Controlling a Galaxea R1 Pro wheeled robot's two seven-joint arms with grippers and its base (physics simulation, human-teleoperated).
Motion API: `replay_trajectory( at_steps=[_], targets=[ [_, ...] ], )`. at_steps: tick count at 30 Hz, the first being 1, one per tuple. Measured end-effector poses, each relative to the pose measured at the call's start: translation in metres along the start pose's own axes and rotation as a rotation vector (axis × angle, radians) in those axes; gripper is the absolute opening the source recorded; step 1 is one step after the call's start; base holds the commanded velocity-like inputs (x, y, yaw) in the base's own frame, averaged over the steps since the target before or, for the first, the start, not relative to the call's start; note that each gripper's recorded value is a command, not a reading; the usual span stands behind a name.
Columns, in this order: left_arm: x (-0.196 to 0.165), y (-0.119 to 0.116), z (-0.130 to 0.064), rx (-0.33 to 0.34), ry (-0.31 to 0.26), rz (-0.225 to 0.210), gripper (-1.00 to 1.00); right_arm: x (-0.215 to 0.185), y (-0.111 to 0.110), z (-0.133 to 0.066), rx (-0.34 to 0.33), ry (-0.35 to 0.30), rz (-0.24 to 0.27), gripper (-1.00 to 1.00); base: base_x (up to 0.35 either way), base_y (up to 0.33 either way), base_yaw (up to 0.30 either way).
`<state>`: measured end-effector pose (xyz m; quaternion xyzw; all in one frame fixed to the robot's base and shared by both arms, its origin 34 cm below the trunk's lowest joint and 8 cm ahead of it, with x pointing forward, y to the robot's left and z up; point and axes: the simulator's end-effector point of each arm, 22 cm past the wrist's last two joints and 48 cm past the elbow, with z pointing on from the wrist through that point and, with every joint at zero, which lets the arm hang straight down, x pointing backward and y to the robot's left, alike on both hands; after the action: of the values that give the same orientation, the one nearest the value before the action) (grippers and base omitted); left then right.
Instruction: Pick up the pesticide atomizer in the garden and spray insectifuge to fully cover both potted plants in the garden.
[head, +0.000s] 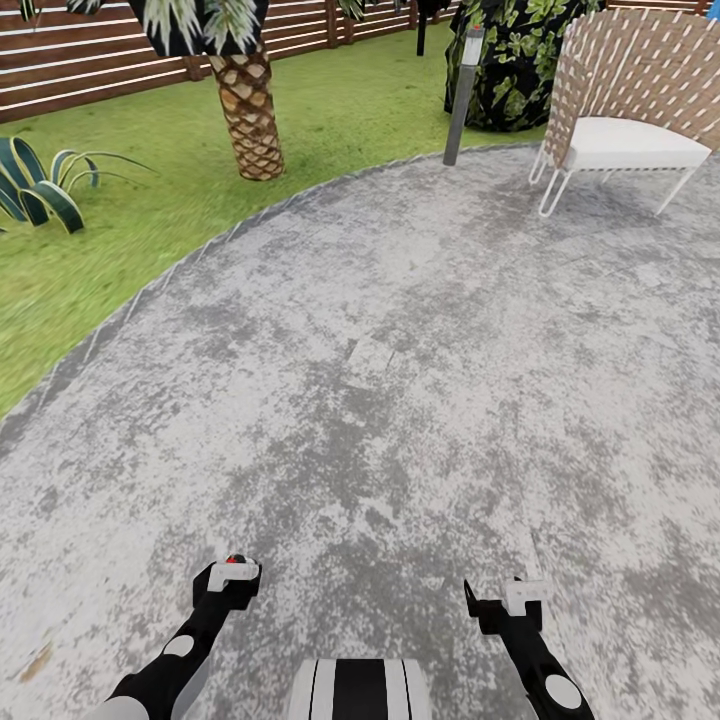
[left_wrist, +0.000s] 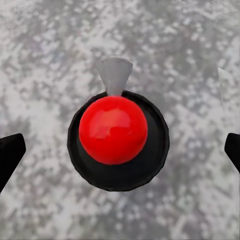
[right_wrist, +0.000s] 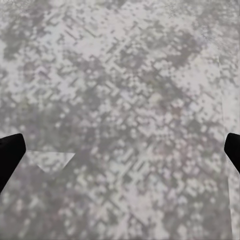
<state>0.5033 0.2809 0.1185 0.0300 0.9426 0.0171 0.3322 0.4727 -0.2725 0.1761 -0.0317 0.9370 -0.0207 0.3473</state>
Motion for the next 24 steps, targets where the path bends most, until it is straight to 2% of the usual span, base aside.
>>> replay_trajectory(
  at_steps=[24],
  targets=[
    [0.0079, -0.0007, -0.007, 0.001, -0.015, -0.001, 1.0, 0.0001, 0.0, 0.0, 0.0, 0.0, 0.0, 1.0, 0.002, 0.0, 0.0]
  ],
)
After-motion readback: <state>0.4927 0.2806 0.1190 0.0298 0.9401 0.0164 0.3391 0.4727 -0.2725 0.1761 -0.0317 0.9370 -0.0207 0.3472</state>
